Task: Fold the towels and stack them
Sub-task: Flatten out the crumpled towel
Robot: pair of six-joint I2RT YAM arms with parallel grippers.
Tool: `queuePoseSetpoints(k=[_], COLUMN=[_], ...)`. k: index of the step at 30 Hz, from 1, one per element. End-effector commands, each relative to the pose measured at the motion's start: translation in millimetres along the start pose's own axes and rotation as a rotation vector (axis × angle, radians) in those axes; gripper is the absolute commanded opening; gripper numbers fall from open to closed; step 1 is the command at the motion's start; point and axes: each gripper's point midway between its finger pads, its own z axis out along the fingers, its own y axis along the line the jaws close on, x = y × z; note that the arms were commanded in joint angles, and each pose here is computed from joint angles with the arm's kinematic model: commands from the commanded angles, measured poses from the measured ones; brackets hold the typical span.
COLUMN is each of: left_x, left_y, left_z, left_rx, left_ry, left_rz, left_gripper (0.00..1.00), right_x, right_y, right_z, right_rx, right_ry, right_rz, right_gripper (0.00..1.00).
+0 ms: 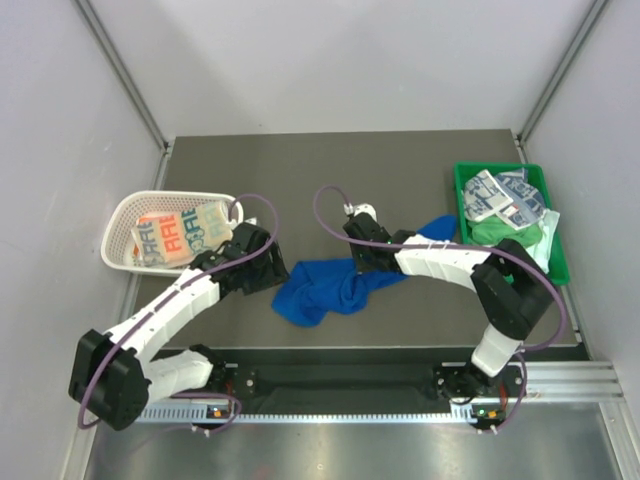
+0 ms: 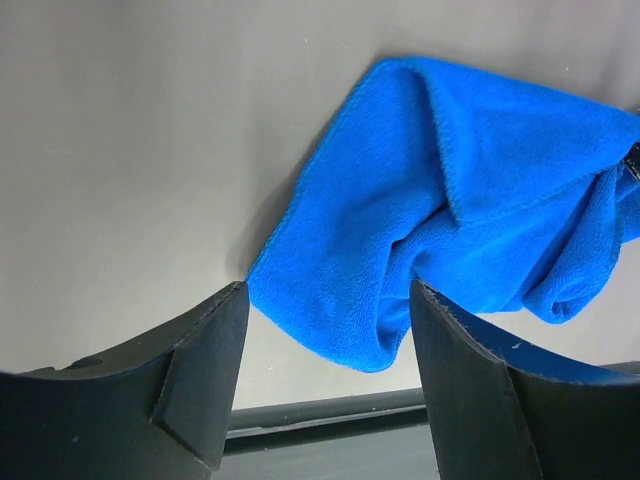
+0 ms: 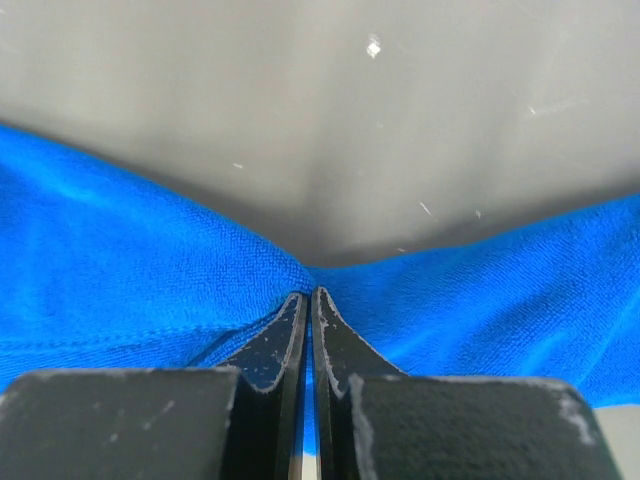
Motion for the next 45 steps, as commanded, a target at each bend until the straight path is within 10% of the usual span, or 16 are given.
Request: queuePoseSetpoints(k=[1,19,45], left_x=[0,22,20], left_y=[-3,-19,16], left_z=[7,42,86], left_rx=[0.025,0.088,-0.135], left_ry=[-0.007,0.101,0.039], left_rz=[-0.005,-0.139,-0.284], left_gripper=[0.7,0.71,0.41], right_x=[-5,17,18], right_y=[-23,-80,-73], right_z=[-2,-12,-20], right_rx=[0.045,0.095,0.034], right_ry=[-0.03,-0.053,-0.074], right_rz=[0.084,0.25,0.234], right_gripper=[0.0,0.0,0.0])
